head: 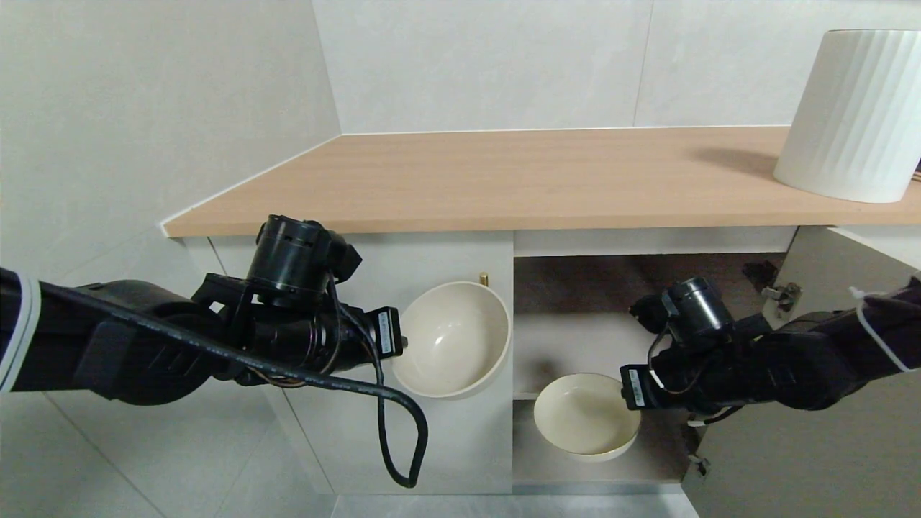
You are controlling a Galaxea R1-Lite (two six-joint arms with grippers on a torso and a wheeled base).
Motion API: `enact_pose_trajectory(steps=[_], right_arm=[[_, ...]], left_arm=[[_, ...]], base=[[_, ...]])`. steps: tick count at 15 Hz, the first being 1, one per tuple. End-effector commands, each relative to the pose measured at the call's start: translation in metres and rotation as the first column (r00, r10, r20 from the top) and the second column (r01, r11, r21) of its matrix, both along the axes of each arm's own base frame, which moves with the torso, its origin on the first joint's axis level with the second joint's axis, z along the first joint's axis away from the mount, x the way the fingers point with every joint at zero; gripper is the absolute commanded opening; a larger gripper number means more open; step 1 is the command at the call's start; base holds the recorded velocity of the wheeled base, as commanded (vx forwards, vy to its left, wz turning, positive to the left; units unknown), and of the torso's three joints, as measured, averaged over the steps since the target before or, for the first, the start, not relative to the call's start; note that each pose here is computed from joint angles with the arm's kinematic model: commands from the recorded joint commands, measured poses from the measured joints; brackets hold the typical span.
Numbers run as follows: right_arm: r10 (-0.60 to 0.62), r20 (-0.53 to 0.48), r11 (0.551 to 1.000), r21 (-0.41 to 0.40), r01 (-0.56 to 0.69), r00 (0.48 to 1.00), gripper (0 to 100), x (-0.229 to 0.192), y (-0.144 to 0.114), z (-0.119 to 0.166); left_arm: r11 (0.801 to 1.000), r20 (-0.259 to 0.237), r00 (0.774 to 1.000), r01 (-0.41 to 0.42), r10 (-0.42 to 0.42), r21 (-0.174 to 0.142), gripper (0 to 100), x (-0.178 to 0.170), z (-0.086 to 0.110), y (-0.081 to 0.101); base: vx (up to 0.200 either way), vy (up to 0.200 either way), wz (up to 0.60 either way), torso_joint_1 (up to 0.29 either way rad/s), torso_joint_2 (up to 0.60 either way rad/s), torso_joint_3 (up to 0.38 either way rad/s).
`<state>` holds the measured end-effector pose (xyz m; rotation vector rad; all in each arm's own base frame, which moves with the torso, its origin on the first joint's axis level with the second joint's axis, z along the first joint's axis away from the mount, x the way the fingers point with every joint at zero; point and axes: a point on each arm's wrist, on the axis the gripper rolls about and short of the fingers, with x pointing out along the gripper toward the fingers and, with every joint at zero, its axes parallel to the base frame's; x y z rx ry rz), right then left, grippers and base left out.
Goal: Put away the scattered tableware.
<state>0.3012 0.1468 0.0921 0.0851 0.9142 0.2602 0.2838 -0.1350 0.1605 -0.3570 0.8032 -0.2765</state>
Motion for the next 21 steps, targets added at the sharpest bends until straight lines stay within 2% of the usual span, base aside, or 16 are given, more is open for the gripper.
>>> enact_pose_trajectory(steps=[1,5,10,14,15,21], right_arm=[[-0.046,-0.036,0.999,-0.018,0.046,0.998,0,0.020,0.003,-0.041],[-0.169,0.070,0.985,-0.032,0.171,0.983,0,0.047,0.001,-0.079],[-0.288,0.104,0.956,-0.020,0.291,0.952,0,0.076,-0.020,-0.100],[-0.357,0.127,0.932,-0.009,0.361,0.925,0,0.094,-0.030,-0.106],[-0.391,0.132,0.920,0.019,0.392,0.911,0,0.101,-0.029,-0.108],[-0.442,0.186,0.896,0.042,0.443,0.877,0,0.126,-0.032,-0.110]], left_arm=[[1.000,0.002,1.000,0.001,-0.001,-0.002,0,0.000,0.000,0.000],[1.000,0.002,1.000,-0.001,0.001,-0.001,0,0.000,0.001,0.000],[1.000,0.004,1.000,0.000,0.000,-0.001,0,0.000,0.001,0.000],[1.000,0.004,1.000,0.002,-0.002,-0.001,0,0.000,0.001,0.000],[1.000,0.003,1.000,0.002,-0.002,0.000,0,-0.001,0.001,0.000],[1.000,0.004,1.000,0.009,-0.009,0.003,0,-0.001,0.001,-0.002]], base=[[0.000,0.000,0.00,0.000,0.00,0.000],[0.000,0.000,0.00,0.000,0.00,0.000],[0.000,0.000,0.00,0.000,0.00,0.000],[0.000,0.000,0.00,0.000,0.00,0.000],[0.000,0.000,0.00,0.000,0.00,0.000],[0.000,0.000,0.00,0.000,0.00,0.000]])
